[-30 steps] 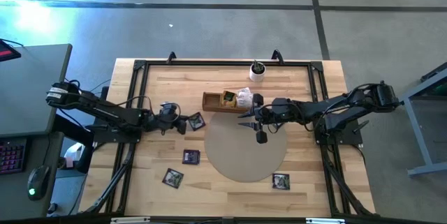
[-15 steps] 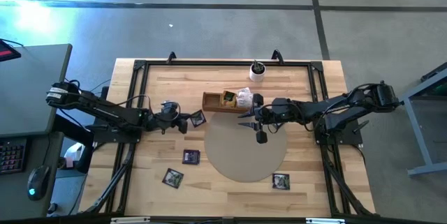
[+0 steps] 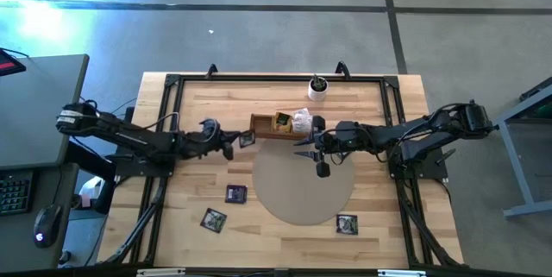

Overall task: Pick & Place Tea
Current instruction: Put the dark blue tea bag into the left section of the wooden organizer

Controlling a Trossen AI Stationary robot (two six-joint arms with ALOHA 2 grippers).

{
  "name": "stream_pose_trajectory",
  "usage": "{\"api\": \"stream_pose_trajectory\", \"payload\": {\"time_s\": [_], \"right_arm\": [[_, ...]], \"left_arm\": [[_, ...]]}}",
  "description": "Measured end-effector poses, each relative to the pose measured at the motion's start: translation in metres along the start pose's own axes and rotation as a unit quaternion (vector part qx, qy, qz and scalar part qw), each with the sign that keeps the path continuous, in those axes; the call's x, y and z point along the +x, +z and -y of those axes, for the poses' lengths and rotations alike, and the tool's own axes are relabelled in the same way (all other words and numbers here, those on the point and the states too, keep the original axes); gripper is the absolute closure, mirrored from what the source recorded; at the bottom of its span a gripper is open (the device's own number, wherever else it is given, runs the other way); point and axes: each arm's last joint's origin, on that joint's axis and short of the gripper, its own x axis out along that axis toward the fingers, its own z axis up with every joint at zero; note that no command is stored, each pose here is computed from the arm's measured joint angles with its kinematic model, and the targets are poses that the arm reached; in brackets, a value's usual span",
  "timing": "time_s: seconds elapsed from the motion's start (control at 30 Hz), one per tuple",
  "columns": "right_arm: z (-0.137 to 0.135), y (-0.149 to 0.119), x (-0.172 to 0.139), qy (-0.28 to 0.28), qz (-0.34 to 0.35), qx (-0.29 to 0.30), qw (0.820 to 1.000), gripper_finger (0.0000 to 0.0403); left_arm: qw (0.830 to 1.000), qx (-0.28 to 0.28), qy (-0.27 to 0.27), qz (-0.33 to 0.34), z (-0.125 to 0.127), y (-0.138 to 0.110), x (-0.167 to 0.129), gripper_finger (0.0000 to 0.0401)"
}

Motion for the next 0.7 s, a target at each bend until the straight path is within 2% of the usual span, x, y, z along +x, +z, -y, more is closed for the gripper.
{"api": "stream_pose_trajectory", "payload": {"time_s": [0.17, 0.37, 0.43, 0.7], "right_arm": [[0.000, 0.001, 0.000, -0.001, 0.004, -0.006, 1.000, 0.0286], [0.000, 0.001, 0.000, -0.001, 0.006, -0.013, 1.000, 0.0286], [0.000, 0.001, 0.000, -0.001, 0.006, -0.013, 1.000, 0.0286], [0.000, 0.001, 0.000, -0.001, 0.005, -0.013, 1.000, 0.0286]], "left_arm": [[1.000, 0.011, -0.001, 0.009, -0.009, 0.016, 0.011, 0.0401], [0.998, 0.040, -0.033, 0.026, -0.001, 0.049, 0.023, 0.0401], [0.998, 0.045, -0.028, 0.018, 0.001, 0.057, 0.031, 0.0401], [0.996, 0.081, 0.014, -0.047, 0.004, 0.048, 0.070, 0.0401]]}}
